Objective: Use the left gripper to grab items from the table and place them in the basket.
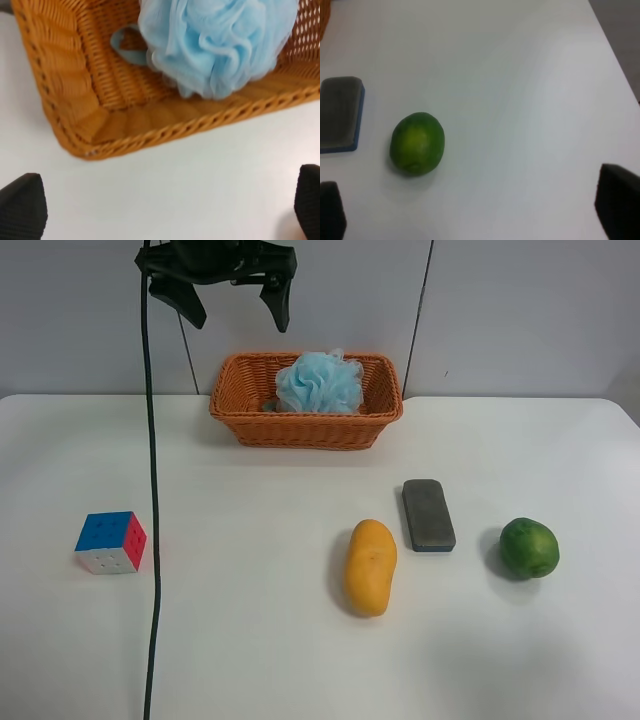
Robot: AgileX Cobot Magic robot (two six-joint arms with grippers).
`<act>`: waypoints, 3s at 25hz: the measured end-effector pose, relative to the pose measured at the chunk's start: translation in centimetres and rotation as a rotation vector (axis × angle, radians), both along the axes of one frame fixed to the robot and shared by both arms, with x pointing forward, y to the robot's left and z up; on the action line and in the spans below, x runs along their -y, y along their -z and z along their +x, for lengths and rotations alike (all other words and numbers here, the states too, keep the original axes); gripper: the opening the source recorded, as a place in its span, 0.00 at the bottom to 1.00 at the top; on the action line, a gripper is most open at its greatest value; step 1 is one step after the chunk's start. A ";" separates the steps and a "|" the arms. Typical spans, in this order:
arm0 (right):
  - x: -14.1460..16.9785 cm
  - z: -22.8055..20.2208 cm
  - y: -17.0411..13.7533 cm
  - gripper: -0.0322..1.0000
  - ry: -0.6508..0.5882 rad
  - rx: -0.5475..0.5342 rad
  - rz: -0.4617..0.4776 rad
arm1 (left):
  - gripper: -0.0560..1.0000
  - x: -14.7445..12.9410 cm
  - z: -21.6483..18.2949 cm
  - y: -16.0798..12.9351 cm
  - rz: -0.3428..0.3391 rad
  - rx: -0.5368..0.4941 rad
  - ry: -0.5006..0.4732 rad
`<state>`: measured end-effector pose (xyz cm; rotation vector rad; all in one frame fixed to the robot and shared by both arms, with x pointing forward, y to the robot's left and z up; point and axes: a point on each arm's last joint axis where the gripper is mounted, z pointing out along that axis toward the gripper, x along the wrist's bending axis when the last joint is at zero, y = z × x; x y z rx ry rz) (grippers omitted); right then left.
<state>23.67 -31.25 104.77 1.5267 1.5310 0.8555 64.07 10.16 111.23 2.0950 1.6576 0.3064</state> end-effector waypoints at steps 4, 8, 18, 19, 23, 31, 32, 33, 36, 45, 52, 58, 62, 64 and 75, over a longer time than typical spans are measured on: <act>0.0 0.0 0.0 0.99 0.000 0.000 0.000 | 0.99 -1.4 -2.7 -0.6 0.017 -0.034 0.001; 0.0 0.0 0.0 0.99 0.000 0.000 0.000 | 0.99 -3.3 -6.6 -1.1 0.033 -0.063 -0.001; 0.0 0.0 0.0 0.99 0.000 0.000 0.000 | 0.99 -9.0 -18.0 -1.8 -0.054 0.050 -0.048; 0.0 0.0 0.0 0.99 0.000 0.000 0.000 | 0.99 -9.5 -19.0 -1.7 -0.062 0.066 -0.047; 0.0 0.0 0.0 0.99 0.000 0.000 0.000 | 0.99 -11.5 -22.9 -1.1 -0.085 0.127 -0.046; 0.0 0.0 0.0 0.99 0.000 0.000 0.000 | 0.99 -15.3 -30.4 0.2 -0.108 0.242 -0.008; 0.0 0.0 0.0 0.99 0.000 0.000 0.000 | 0.99 -15.8 -31.3 0.1 -0.113 0.263 -0.002; 0.0 0.0 0.0 0.99 0.000 0.000 0.000 | 0.99 -16.3 -32.3 0.2 -0.111 0.278 0.006; 0.0 0.0 0.0 0.99 0.000 0.000 0.000 | 0.99 -17.5 -34.3 0.6 -0.089 0.328 0.025; 0.0 0.0 0.0 0.99 0.000 0.000 0.000 | 0.99 -19.8 -37.1 3.1 -0.035 0.455 -0.086; 0.0 0.0 0.0 0.99 0.000 0.000 0.000 | 0.99 -20.4 -39.1 5.4 0.033 0.533 -0.211; 0.0 0.0 0.0 0.99 0.000 0.000 0.000 | 0.99 -20.1 -40.8 5.7 0.050 0.630 -0.259; 0.0 0.0 0.0 0.99 0.000 0.000 0.000 | 0.99 -19.9 -40.9 5.7 0.051 0.635 -0.235; 0.0 0.0 0.0 0.99 0.000 0.000 0.000 | 0.99 -19.9 -40.9 5.7 0.052 0.636 -0.231; 0.0 0.0 0.0 0.99 0.000 0.000 0.000 | 0.99 -19.9 -40.9 5.7 0.053 0.636 -0.231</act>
